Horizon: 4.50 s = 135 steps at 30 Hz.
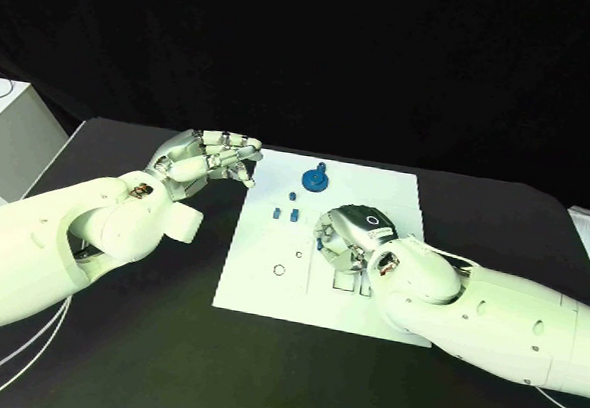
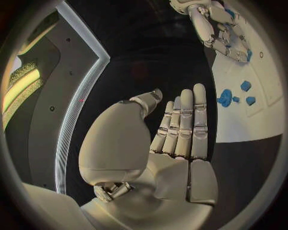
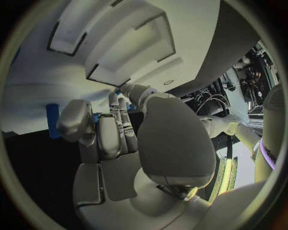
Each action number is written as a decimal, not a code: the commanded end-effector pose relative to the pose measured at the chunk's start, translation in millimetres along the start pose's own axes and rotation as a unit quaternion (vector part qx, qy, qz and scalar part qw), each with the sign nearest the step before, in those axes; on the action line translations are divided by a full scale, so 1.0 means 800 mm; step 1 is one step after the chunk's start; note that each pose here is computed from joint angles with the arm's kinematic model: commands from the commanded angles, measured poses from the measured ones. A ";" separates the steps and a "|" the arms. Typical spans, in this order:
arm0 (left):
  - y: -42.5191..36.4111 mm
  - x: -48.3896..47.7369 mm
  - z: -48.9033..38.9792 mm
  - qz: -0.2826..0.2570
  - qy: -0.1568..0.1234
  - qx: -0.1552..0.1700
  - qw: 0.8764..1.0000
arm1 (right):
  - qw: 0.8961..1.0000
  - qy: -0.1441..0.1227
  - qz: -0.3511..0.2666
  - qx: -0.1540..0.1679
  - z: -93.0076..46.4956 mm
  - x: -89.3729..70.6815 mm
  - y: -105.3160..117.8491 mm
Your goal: Assemble the parts on the task board
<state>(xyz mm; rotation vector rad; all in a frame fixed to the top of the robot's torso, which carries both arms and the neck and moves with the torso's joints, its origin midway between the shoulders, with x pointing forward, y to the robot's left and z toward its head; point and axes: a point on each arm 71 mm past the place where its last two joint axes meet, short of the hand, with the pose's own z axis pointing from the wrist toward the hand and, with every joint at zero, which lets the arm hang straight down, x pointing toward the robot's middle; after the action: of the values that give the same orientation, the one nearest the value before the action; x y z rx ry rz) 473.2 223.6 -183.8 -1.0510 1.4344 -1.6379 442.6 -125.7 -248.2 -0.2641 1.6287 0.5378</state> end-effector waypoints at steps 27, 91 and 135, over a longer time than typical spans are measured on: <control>-0.0001 0.001 -0.001 -0.003 0.008 -0.002 1.000 | 0.999 0.028 -0.014 -0.012 0.002 0.011 0.004; -0.0002 -0.001 -0.002 -0.001 0.005 -0.005 1.000 | 1.000 -0.009 -0.001 -0.011 0.004 0.010 0.010; 0.0000 -0.001 -0.003 -0.001 0.008 -0.010 1.000 | 0.832 0.242 0.454 0.206 0.019 -0.026 -0.022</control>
<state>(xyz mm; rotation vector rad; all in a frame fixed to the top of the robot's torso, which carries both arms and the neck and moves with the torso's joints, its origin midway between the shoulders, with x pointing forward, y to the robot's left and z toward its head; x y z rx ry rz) 472.4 227.2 -184.9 -1.0616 1.4564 -1.6181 473.6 -138.8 -223.2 0.6605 2.1131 0.8293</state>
